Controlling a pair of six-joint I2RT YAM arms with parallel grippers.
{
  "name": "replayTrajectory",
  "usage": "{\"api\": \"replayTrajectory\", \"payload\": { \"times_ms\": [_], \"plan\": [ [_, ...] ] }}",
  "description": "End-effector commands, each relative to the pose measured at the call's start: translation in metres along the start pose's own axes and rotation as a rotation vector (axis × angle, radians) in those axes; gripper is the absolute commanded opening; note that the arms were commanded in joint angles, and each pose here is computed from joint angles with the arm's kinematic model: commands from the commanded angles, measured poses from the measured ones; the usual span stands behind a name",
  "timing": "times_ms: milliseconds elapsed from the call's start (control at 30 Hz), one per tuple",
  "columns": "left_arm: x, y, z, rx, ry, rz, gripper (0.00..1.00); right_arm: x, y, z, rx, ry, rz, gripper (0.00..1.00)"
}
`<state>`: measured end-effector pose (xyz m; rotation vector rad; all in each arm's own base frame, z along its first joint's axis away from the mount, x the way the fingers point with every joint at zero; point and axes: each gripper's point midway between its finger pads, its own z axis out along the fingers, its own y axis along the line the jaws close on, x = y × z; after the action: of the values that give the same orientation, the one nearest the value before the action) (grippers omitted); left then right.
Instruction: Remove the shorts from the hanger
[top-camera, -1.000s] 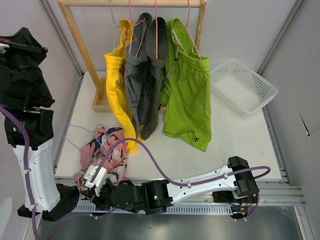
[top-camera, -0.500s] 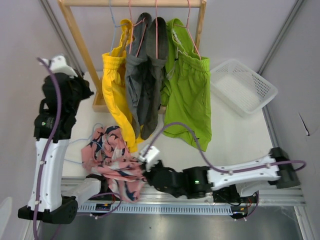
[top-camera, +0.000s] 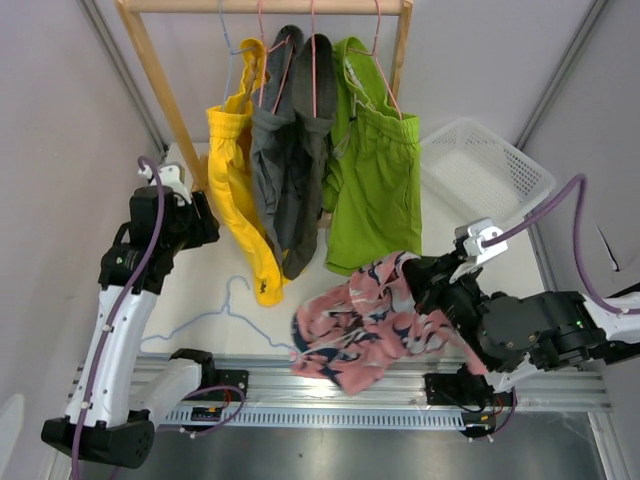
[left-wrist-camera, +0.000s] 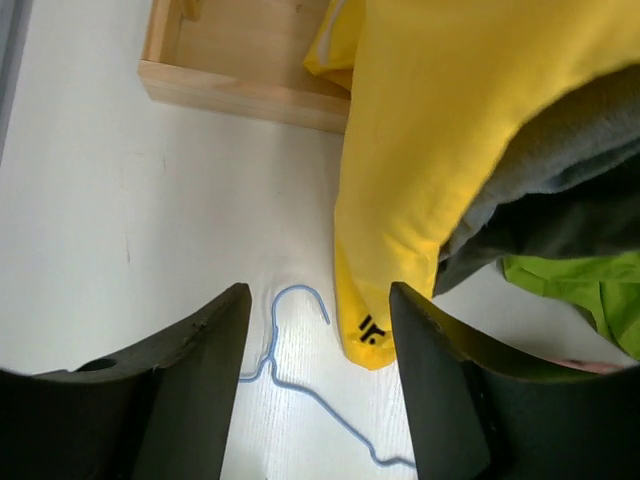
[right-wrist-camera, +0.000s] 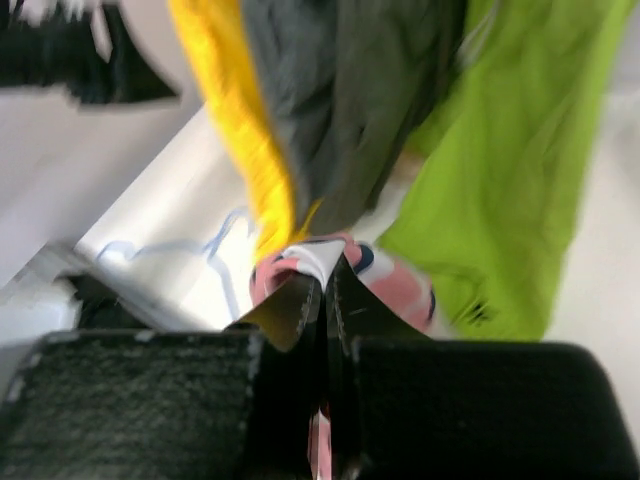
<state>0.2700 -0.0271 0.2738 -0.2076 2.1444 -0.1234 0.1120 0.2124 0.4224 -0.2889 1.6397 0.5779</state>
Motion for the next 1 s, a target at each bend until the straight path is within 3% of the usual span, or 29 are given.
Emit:
{"api": "replayTrajectory", "payload": {
  "times_ms": [0,33,133,300,500,600,633,800,833,967],
  "plan": [
    [-0.007,-0.015,-0.014,0.101,-0.07,-0.025,0.66,-0.07,-0.017,0.003,0.142,-0.145,0.037,0.0],
    [-0.003,-0.014,-0.012,0.098,-0.059,-0.025,0.66,-0.086,-0.022,0.002,0.141,-0.164,-0.063,0.0],
    [0.008,-0.012,-0.008,0.095,-0.046,-0.021,0.65,-0.151,-0.042,0.002,0.171,-0.283,-0.01,0.0],
    [0.026,-0.018,-0.007,0.154,-0.057,-0.04,0.65,-0.225,-0.056,0.032,0.275,-0.41,-0.153,0.0],
    [0.036,-0.022,-0.014,0.201,-0.084,-0.058,0.75,-0.314,-0.112,0.053,0.553,-0.574,-0.311,0.0],
    [0.039,-0.027,-0.02,0.235,-0.072,-0.058,0.76,-0.342,-0.163,0.05,0.74,-0.683,-0.348,0.0],
    [0.04,-0.027,-0.021,0.237,-0.066,-0.063,0.76,-0.345,-0.158,0.058,0.699,-0.708,-0.318,0.0],
    [0.051,-0.039,-0.032,0.315,-0.036,-0.096,0.72,-0.38,-0.227,0.062,0.799,-0.896,-0.282,0.0],
    [0.059,-0.04,-0.03,0.327,-0.021,-0.106,0.72,-0.376,-0.246,0.082,0.815,-0.892,-0.274,0.0],
    [0.069,-0.048,-0.036,0.394,-0.046,-0.131,0.72,-0.388,-0.341,0.066,0.88,-1.022,-0.166,0.0]
  ]
}}
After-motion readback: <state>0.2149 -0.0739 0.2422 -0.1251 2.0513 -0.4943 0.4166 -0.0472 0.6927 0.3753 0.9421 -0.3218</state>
